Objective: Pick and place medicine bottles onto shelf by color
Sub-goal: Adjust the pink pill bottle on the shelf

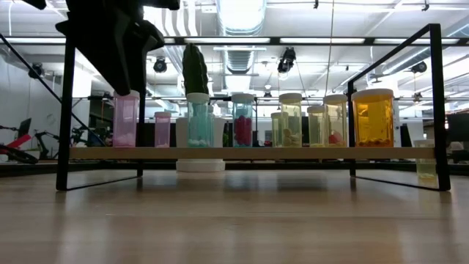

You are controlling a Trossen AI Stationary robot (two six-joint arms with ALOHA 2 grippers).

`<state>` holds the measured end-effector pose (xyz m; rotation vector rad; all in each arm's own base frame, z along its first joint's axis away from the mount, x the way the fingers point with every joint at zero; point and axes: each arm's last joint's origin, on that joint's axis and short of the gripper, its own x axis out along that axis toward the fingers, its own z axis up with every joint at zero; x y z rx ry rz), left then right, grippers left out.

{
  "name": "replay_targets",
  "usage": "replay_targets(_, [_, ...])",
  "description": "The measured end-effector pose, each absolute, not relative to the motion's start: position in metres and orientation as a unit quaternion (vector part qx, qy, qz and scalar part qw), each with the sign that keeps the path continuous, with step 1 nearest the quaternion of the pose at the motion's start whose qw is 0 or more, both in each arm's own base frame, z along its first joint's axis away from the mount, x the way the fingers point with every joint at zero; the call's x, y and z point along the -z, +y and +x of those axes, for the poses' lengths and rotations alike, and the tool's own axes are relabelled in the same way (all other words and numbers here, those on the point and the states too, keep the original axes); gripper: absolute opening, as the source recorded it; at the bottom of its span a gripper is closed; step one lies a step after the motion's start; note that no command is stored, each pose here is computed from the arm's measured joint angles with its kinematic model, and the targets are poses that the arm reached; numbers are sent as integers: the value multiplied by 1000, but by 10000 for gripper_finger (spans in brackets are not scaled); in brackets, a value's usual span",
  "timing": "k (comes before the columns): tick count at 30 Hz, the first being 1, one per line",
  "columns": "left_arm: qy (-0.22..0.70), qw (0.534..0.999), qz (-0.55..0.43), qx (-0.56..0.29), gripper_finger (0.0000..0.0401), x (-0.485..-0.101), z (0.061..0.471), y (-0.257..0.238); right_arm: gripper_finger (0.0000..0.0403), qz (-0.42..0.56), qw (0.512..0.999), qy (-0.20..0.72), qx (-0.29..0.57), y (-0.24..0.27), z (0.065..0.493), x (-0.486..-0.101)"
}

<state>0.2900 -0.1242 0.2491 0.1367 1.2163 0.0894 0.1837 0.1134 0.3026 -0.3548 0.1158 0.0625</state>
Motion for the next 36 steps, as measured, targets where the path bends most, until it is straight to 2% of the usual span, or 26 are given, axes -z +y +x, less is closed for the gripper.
replay_targets(6, [576, 815, 55, -31, 126, -249, 290, -125, 237, -175, 982, 58, -30, 113, 183, -303])
replay_targets(11, [576, 815, 54, -33, 109, -249, 290, -123, 237, -176, 982, 58, -31, 113, 183, -303])
replay_targets(22, [568, 818, 63, -70, 107, -249, 295, -110, 237, -175, 982, 59, -31, 113, 183, -303])
replay_targets(36, [592, 804, -9, -52, 106, -249, 299, -95, 237, -173, 983, 59, -31, 113, 183, -303])
